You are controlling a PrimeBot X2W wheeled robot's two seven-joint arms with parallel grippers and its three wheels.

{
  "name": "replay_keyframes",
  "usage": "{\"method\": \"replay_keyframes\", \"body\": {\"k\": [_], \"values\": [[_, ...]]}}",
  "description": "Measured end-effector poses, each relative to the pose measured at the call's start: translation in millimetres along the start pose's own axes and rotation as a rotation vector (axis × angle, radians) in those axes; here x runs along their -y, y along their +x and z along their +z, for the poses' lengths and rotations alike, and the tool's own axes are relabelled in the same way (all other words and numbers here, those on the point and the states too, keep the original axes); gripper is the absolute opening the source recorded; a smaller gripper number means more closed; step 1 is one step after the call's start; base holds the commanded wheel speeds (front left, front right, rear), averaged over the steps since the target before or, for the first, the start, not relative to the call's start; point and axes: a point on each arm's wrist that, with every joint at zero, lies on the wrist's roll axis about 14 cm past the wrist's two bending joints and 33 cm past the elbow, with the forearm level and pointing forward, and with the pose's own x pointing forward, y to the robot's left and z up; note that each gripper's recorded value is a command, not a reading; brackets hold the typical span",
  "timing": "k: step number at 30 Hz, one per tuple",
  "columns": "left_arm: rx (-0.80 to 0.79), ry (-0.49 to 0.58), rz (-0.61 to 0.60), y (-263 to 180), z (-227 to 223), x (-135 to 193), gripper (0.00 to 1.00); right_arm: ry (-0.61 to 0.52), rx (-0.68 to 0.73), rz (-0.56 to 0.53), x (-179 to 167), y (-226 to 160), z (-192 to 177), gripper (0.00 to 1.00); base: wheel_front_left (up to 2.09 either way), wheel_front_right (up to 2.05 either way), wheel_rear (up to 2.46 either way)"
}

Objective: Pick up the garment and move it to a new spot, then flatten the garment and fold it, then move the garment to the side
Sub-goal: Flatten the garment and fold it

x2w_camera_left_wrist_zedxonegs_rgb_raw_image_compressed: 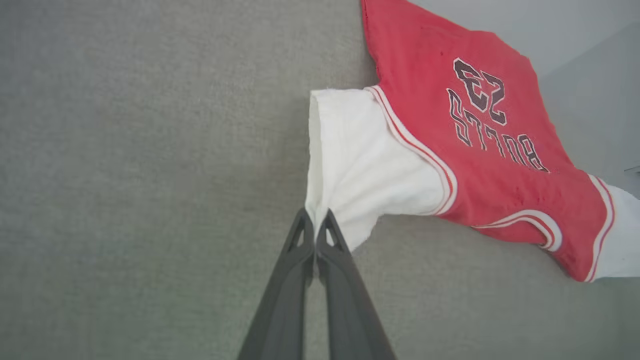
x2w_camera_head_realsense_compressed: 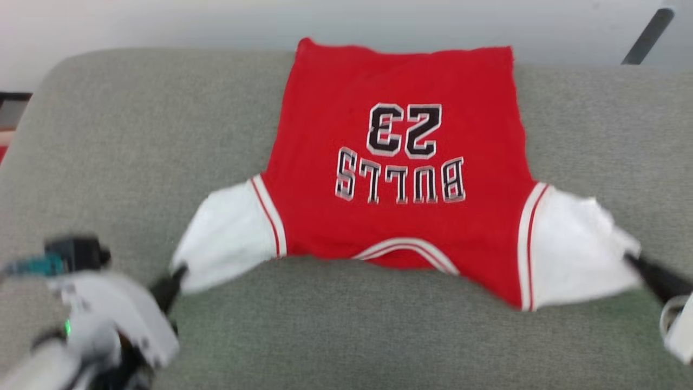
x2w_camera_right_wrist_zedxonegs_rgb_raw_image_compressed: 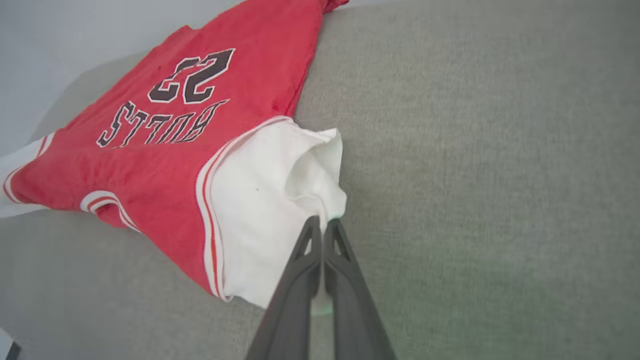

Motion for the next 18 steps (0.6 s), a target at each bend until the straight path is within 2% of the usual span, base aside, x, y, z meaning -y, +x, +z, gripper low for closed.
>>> {"method": "replay_keyframes", "body": {"k": [8, 18], "values": [[-0.129, -0.119, 0.061, -41, -63, -2, 0.00, 0.052, -0.252, -0.022, 2, -45, -63, 0.00, 0.00, 0.00, 0.00], [-0.187, -0.187, 0.163, -74, -91, -18, 0.00, 0.090, -0.432, -0.092, 20, -84, -98, 0.00, 0.00, 0.00, 0.00]]}}
